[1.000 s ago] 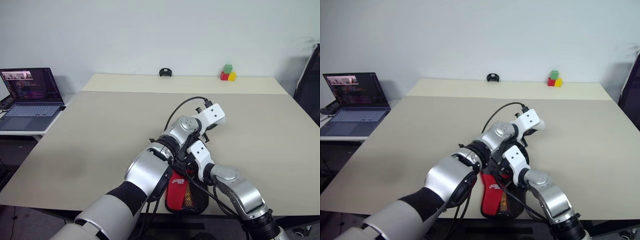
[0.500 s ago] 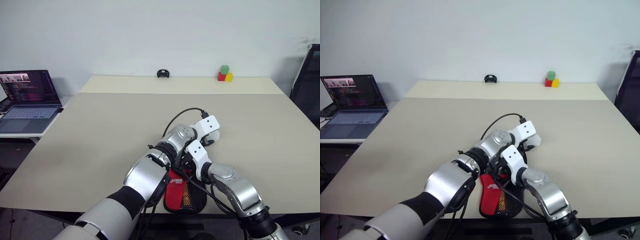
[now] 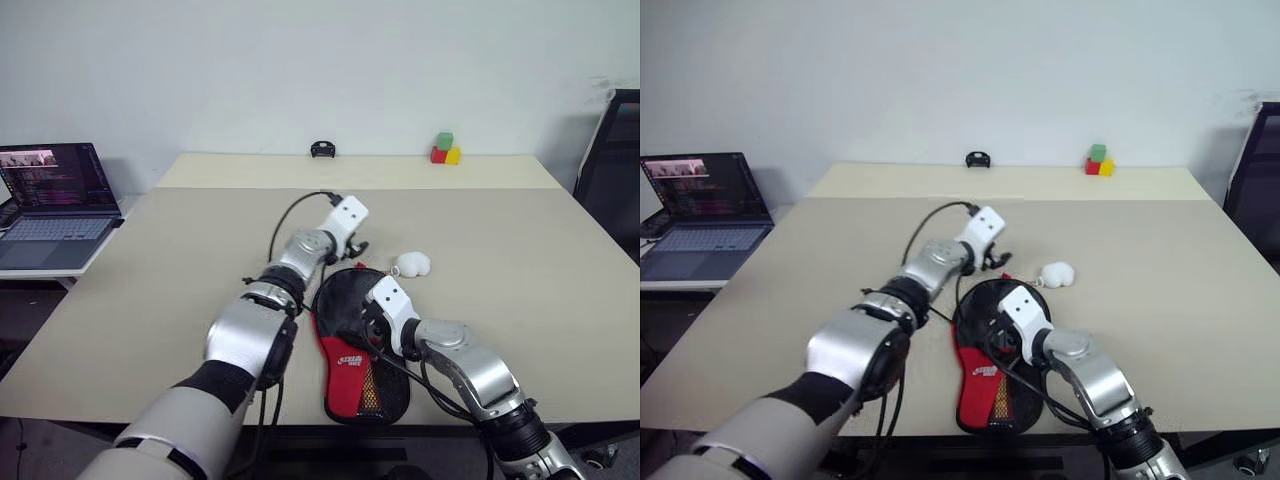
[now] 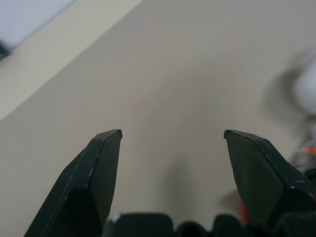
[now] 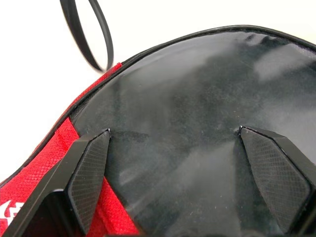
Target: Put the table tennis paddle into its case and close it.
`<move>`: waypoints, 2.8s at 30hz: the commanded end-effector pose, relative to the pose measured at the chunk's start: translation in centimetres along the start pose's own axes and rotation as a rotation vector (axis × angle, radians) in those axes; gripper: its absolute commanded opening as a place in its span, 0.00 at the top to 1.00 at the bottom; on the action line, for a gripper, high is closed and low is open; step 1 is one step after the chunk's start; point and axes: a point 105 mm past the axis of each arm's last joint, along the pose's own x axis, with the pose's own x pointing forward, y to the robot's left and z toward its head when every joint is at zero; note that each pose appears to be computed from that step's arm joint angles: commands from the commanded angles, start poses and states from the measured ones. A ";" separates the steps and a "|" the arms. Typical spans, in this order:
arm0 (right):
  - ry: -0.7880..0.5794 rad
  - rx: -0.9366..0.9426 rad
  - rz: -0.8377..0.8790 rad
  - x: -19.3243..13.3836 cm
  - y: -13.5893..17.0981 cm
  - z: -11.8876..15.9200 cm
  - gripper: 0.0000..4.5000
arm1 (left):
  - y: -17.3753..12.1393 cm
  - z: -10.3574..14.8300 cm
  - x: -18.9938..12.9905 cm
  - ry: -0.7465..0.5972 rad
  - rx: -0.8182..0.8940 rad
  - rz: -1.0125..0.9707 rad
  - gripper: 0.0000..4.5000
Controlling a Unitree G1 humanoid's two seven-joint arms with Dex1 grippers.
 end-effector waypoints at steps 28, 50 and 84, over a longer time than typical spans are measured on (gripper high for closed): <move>-0.052 0.116 0.087 -6.9 -2.4 1.6 0.00 | -3.9 -1.1 -12.5 -0.395 0.013 -0.485 0.20; -0.166 0.113 -0.121 -14.2 -9.1 5.7 0.00 | -11.1 -4.1 -7.1 -0.265 -0.002 -0.764 0.20; -0.080 0.249 -0.291 -4.4 -18.3 2.9 0.00 | -12.6 -6.4 -7.1 -0.169 0.053 -0.806 0.20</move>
